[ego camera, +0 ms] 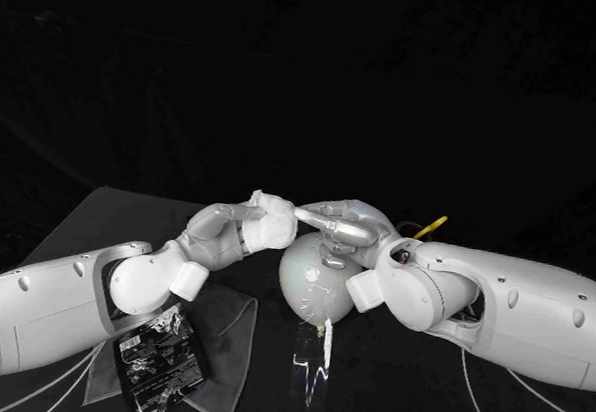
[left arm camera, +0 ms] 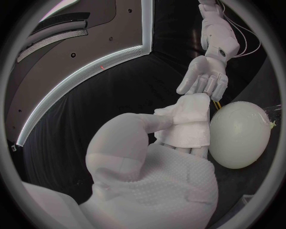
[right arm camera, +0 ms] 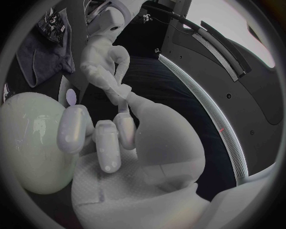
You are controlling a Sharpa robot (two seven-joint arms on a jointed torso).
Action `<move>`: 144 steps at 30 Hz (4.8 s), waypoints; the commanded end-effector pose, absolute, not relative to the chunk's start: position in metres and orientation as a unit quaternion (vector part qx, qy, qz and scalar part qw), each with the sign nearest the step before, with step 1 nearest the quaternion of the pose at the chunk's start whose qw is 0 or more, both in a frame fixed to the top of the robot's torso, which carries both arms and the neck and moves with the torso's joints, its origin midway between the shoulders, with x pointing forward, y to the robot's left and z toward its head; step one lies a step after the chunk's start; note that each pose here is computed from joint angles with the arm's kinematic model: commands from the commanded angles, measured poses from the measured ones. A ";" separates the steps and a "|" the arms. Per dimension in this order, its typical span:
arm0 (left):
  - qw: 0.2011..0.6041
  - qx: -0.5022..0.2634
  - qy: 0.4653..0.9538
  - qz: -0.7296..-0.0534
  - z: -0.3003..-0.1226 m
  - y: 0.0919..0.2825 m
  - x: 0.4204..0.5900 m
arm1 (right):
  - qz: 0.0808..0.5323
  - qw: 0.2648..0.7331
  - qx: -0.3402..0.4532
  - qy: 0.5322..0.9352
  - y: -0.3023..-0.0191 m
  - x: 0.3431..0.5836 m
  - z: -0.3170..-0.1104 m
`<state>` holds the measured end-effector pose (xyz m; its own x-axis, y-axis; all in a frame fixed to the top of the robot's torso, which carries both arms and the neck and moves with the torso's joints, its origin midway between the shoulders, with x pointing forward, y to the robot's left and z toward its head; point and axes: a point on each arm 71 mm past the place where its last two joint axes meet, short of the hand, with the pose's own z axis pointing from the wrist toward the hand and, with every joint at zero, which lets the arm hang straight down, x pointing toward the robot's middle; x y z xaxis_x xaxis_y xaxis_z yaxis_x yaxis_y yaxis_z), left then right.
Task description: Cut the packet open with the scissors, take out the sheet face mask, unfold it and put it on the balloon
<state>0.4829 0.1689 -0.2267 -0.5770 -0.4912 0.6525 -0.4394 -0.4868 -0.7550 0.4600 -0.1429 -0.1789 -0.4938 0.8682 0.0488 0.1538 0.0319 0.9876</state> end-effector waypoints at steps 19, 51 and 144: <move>0.020 -0.450 0.508 -0.734 -0.224 0.167 0.482 | 0.561 0.349 0.384 0.645 -0.144 0.460 -0.176; 0.174 -0.435 0.570 -0.675 -0.231 0.171 0.489 | 0.571 0.336 0.377 0.647 -0.143 0.452 -0.174; 0.293 -0.363 0.674 -0.573 -0.186 0.152 0.453 | 0.537 0.364 0.353 0.675 -0.131 0.446 -0.175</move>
<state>0.4540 0.1561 -0.1888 -0.5408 -0.8410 0.0152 -0.1703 0.0918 -0.9811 0.4456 -0.1312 -0.1754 -0.4832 0.8702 -0.0962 0.0947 0.1612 0.9824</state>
